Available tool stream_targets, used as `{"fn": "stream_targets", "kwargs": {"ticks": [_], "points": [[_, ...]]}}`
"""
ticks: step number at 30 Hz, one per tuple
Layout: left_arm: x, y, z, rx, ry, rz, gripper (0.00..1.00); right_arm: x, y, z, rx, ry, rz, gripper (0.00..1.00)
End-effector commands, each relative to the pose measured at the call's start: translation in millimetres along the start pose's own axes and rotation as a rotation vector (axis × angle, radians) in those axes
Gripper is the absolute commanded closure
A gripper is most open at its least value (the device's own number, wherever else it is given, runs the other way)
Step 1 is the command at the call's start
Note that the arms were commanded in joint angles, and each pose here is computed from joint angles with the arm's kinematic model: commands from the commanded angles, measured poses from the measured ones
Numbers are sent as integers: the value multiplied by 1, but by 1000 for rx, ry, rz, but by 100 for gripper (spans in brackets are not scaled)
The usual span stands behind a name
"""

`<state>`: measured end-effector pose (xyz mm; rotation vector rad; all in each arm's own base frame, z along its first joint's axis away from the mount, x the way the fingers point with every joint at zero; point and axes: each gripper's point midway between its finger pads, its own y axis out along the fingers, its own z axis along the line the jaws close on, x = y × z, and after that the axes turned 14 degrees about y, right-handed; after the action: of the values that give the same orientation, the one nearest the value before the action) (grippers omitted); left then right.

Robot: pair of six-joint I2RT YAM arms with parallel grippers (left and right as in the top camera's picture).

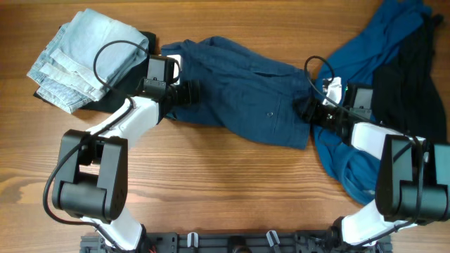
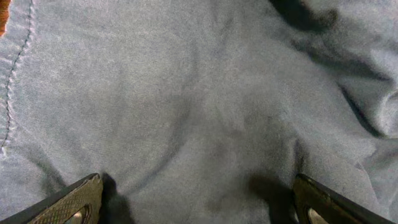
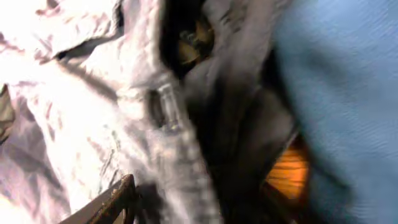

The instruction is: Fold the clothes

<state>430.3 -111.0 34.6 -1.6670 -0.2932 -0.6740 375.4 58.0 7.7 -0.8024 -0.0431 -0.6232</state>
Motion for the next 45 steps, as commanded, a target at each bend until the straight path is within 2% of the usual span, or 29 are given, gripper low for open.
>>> {"fn": "stream_targets", "kwargs": {"ticks": [1, 2, 3, 4, 7, 12, 14, 15, 16, 17, 18, 22, 27, 31, 35, 41, 45], "points": [[13, -8, 3, 13, 20, -35, 4, -56, 17, -21, -35, 47, 153, 54], [13, -8, 3, 13, 20, -34, 5, -56, 18, -18, -24, 40, 156, 66], [13, -8, 3, 13, 20, -34, 7, -57, 18, -17, -22, 44, 159, 89], [13, -8, 3, 13, 20, -34, 8, -57, 18, -17, -24, 61, 159, 96], [10, -8, 4, 17, 19, -23, 13, -42, 7, -5, 11, 78, 141, 96], [7, -8, 8, 42, 17, -9, 15, -1, -52, 11, -23, 76, 129, 96], [7, -8, 8, 42, 17, -9, 21, 8, -75, 24, -52, 31, 172, 96], [8, -8, 8, 40, 18, -12, 31, 9, -80, 28, -64, 18, 190, 96], [8, -8, 4, 20, 28, -13, 64, 11, -85, 30, -87, 10, 201, 96], [9, -8, -6, -37, 65, -18, 85, 14, -90, 32, -105, 2, 208, 96], [10, -9, -15, -92, 68, -24, 95, 15, -92, 31, -119, 2, 209, 96], [5, -11, -34, -204, 131, -17, 96, 8, -96, 29, -141, 1, 239, 96], [-18, 7, -33, -214, 134, 59, 96, 15, -112, 37, -180, -48, 262, 96], [-30, 20, -32, -217, 126, 95, 96, 28, -122, 65, -165, -95, 255, 96], [-29, 21, -32, -216, 123, 89, 96, 10, -96, 103, -122, -138, 294, 96], [-25, 21, -35, -234, 123, 70, 96, -23, -43, 182, -46, -226, 272, 96], [-25, 21, -35, -234, 123, 70, 96, -50, -3, 212, -43, -300, 252, 96]]}}
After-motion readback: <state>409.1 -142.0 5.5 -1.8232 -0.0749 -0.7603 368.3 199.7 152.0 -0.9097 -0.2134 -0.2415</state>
